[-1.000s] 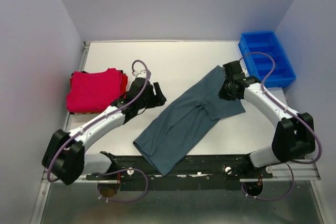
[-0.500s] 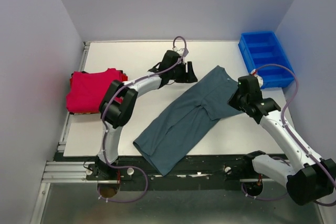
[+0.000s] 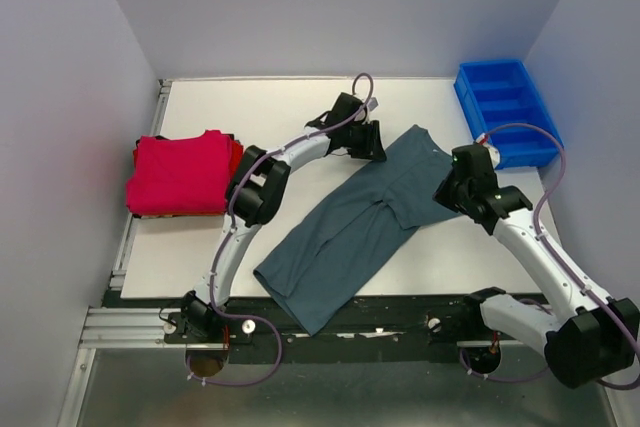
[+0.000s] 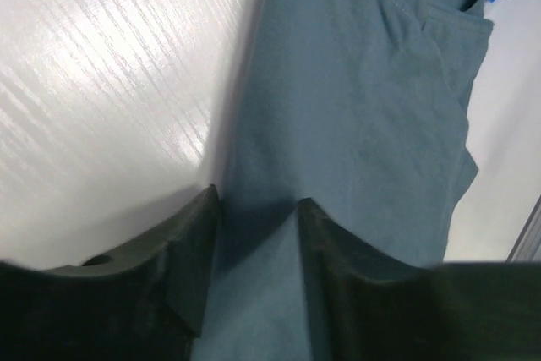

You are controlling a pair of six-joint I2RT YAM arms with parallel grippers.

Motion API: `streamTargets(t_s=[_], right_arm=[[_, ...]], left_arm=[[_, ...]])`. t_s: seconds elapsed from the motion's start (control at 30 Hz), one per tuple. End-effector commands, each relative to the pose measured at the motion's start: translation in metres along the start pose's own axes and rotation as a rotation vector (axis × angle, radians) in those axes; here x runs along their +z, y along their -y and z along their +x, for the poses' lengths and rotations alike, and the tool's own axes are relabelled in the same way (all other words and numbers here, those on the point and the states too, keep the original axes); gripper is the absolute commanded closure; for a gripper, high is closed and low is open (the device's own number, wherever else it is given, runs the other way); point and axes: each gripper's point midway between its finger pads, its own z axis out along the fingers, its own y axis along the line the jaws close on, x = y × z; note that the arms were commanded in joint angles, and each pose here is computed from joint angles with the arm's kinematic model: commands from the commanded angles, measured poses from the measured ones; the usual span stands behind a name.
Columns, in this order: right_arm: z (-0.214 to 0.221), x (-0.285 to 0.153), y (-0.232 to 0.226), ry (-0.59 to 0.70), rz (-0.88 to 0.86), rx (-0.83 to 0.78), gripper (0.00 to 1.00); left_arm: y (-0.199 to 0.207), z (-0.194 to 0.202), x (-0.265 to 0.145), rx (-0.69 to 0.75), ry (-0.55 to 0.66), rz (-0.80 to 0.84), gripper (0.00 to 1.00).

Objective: Fold and stack the t-shirts
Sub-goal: Rotate the tshirt 90 degrees

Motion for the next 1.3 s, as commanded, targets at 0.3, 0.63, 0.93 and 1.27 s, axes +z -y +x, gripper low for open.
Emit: streamTargets(t_s=[0.3, 0.63, 0.93, 1.27], right_arm=[[0.011, 0.023, -0.002, -0.074, 0.023, -0.004, 0.99], [0.068, 0.043, -0.067, -0.329, -0.277, -0.163, 0.81], [0.115, 0.064, -0.092, -0.489, -0.356, -0.172, 0.54], [0.134, 0.088, -0.127, -0.564, -0.443, -0.162, 0.49]], left_arm=[[-0.027, -0.038, 0.010, -0.152, 0.066, 0.100, 1.00], [-0.154, -0.107, -0.095, -0.465, 0.567, -0.250, 1.00], [-0.188, -0.099, -0.161, -0.538, 0.801, -0.389, 1.00], [-0.184, -0.095, -0.165, -0.521, 0.801, -0.362, 1.00]])
